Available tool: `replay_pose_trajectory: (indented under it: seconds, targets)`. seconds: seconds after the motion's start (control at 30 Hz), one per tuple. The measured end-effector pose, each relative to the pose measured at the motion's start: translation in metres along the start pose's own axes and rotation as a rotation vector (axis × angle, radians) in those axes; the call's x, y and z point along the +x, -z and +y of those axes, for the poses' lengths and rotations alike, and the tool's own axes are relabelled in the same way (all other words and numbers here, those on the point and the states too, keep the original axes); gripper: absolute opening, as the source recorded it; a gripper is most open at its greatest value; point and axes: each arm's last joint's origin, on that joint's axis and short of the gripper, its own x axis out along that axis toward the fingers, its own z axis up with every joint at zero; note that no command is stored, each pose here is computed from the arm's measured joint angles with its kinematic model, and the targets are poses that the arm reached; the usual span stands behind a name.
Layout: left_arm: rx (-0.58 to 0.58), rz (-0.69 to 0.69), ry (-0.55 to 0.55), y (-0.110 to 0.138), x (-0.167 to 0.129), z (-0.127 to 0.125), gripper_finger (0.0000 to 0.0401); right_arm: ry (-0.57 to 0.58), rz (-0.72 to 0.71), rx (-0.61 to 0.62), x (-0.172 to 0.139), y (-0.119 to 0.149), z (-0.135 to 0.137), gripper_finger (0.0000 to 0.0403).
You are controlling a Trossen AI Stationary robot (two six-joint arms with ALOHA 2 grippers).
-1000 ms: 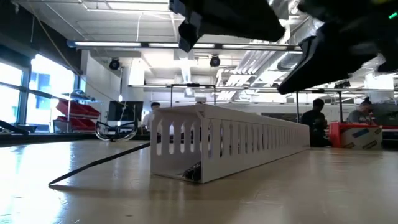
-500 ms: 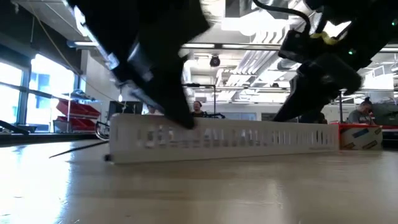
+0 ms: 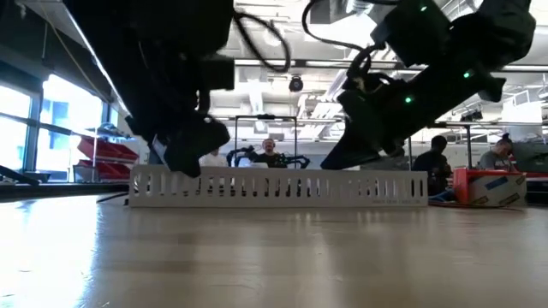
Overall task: Ziptie cables
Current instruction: Close the white cable duct lid, then return to Home Position
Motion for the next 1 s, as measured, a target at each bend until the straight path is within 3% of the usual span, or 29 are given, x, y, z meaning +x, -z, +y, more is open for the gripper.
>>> replay_pose_trajectory:
  seconds: [0.23, 0.47, 0.63, 0.73, 0.87, 1.0]
  targets:
    - [-0.070, -0.047, -0.025, -0.003, -0.008, 0.014, 0.0000, 0.091, -0.041, 0.064, 0.015, -0.004, -0.015, 0.0000]
    - [-0.106, -0.113, -0.034, -0.011, -0.038, 0.042, 0.0000, 0.014, -0.147, 0.114, 0.018, -0.014, -0.011, 0.0000]
    - [-0.146, -0.145, -0.005, -0.015, -0.054, 0.056, 0.0000, 0.008, -0.190, 0.049, 0.015, -0.023, -0.012, 0.0000]
    - [-0.151, -0.160, 0.019, -0.012, -0.061, 0.054, 0.0000, -0.010, -0.233, -0.015, 0.003, -0.033, -0.009, 0.0001]
    - [-0.209, -0.239, 0.047, -0.002, -0.074, 0.050, 0.0000, -0.104, -0.366, -0.114, -0.038, -0.040, -0.005, 0.0001]
    - [-0.306, -0.327, 0.114, 0.017, -0.092, 0.064, 0.0000, -0.264, -0.489, -0.123, -0.086, -0.030, -0.028, 0.0000]
